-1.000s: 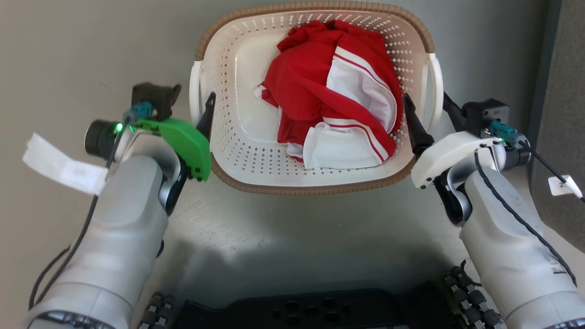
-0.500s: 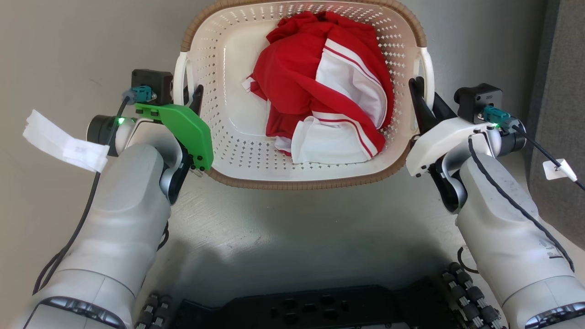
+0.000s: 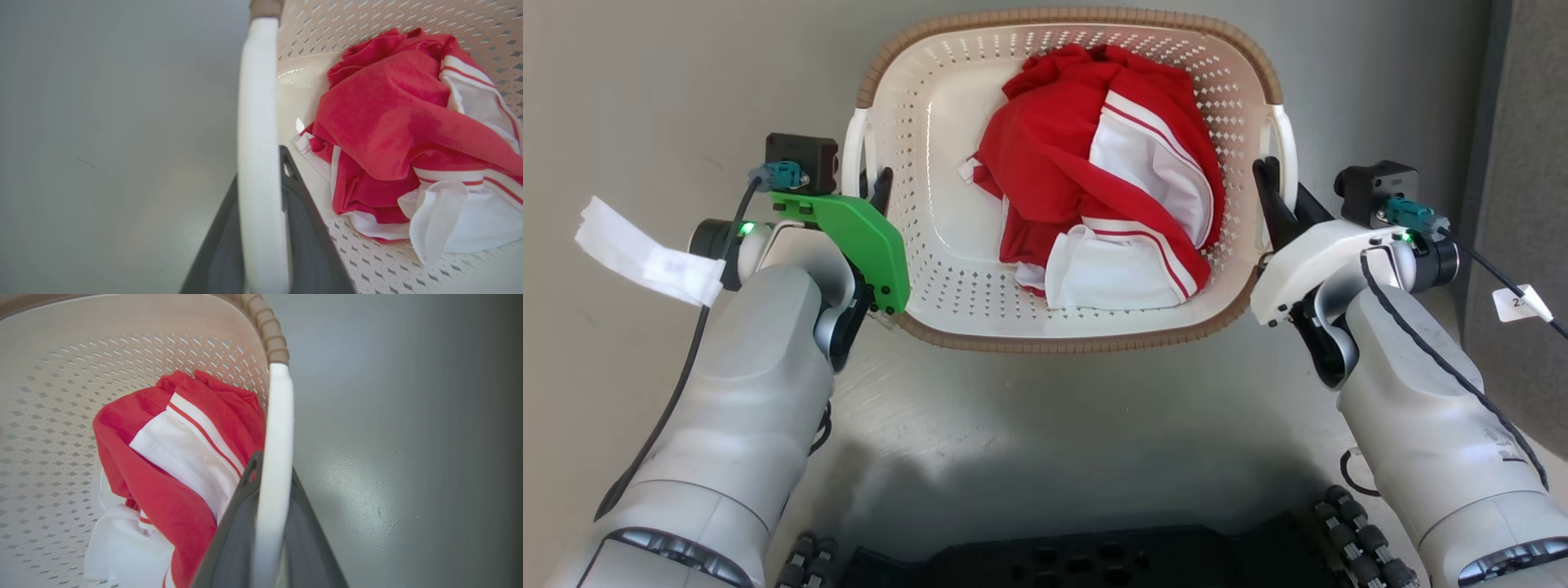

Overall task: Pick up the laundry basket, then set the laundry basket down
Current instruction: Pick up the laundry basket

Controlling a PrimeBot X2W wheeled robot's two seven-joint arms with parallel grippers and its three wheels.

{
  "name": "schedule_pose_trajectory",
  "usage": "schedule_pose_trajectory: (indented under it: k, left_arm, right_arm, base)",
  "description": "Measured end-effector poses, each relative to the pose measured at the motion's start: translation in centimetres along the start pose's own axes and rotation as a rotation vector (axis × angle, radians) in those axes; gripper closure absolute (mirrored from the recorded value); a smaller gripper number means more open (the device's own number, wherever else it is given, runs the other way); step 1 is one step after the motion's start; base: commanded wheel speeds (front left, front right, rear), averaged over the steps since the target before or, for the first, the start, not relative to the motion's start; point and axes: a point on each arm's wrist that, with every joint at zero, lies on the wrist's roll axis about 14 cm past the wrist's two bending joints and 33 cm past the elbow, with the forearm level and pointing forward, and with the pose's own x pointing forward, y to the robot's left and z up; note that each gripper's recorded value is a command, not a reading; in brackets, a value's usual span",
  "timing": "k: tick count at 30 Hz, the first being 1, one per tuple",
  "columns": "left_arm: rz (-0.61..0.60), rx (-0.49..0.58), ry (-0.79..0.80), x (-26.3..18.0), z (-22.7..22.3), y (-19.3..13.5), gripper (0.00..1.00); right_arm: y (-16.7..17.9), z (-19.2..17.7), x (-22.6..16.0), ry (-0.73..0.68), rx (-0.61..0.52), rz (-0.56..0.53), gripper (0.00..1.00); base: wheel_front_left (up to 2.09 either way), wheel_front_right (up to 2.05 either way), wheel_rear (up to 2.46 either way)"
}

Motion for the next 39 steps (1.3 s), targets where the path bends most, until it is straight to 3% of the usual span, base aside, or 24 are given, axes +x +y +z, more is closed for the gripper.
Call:
schedule_pose_trajectory:
  k: [16,31,39]
  left_arm:
    - [-0.046,-0.063,0.041,-3.4,0.8,-3.2,1.00]
    - [-0.048,-0.115,0.091,-7.7,0.2,-5.3,1.00]
    - [-0.057,-0.091,0.088,-9.8,1.0,-6.5,1.00]
  right_arm:
    - [-0.1,1.9,-2.7,0.010,-0.073,0.003,1.00]
    - [0.9,4.3,-6.2,-0.001,-0.071,-0.007,1.00]
    - [1.1,4.8,-8.3,0.010,-0.065,-0.023,1.00]
  base:
    - [0.00,0.00,0.00]
    - [0.00,0.00,0.00]
    - [0.00,0.00,0.00]
